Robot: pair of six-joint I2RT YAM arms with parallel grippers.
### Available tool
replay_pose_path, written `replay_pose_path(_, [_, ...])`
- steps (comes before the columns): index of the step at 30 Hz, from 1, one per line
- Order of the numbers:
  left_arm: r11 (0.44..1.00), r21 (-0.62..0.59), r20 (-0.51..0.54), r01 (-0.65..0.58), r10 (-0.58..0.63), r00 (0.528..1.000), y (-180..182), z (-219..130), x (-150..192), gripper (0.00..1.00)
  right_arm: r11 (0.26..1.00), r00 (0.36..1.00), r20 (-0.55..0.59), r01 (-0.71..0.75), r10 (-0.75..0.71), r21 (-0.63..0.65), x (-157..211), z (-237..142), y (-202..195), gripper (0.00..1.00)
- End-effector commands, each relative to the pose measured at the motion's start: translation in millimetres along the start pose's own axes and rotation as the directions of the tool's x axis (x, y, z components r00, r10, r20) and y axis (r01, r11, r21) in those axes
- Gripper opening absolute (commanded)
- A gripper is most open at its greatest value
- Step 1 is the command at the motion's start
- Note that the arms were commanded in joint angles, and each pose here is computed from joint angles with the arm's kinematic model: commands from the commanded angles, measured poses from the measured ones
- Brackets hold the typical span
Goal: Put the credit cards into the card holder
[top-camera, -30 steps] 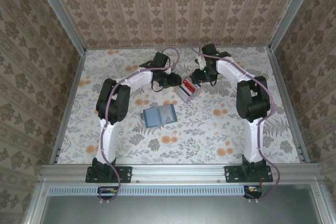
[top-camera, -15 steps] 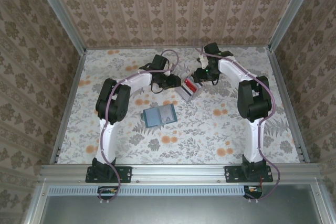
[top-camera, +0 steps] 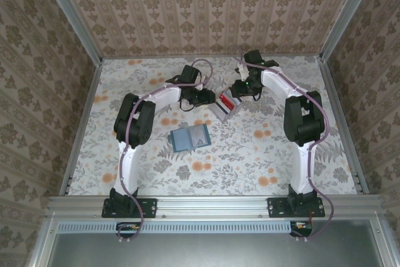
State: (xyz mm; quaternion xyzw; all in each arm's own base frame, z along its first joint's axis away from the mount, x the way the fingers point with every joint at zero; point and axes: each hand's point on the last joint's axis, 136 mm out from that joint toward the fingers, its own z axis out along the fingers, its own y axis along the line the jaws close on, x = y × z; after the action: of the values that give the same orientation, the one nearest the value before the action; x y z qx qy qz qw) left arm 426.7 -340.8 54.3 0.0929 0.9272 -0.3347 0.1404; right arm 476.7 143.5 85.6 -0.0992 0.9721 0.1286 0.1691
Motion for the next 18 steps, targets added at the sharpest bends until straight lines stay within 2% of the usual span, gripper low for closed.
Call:
replay_pose_path(1, [0.996, -0.073, -0.062, 0.041, -0.046, 0.997, 22, 0, 22, 0.4, 1.0, 0.998, 0.06, -0.009, 0.007, 0.03, -10, -25, -4, 0.49])
replay_pose_path(10, [0.997, -0.069, -0.06, 0.039, -0.043, 0.997, 19, 1, 22, 0.4, 1.0, 0.999, 0.046, -0.015, 0.015, -0.009, -7, -19, 1, 0.45])
replay_pose_path(13, [0.997, -0.068, -0.061, 0.039, -0.043, 0.997, 18, 1, 22, 0.4, 0.999, 0.999, 0.037, -0.007, 0.009, -0.041, -5, -16, 8, 0.51])
replay_pose_path(18, [0.997, -0.065, -0.063, 0.04, -0.044, 0.997, 17, 2, 23, 0.4, 0.998, 1.0, -0.01, 0.005, -0.005, -0.058, 2, -3, 13, 0.53])
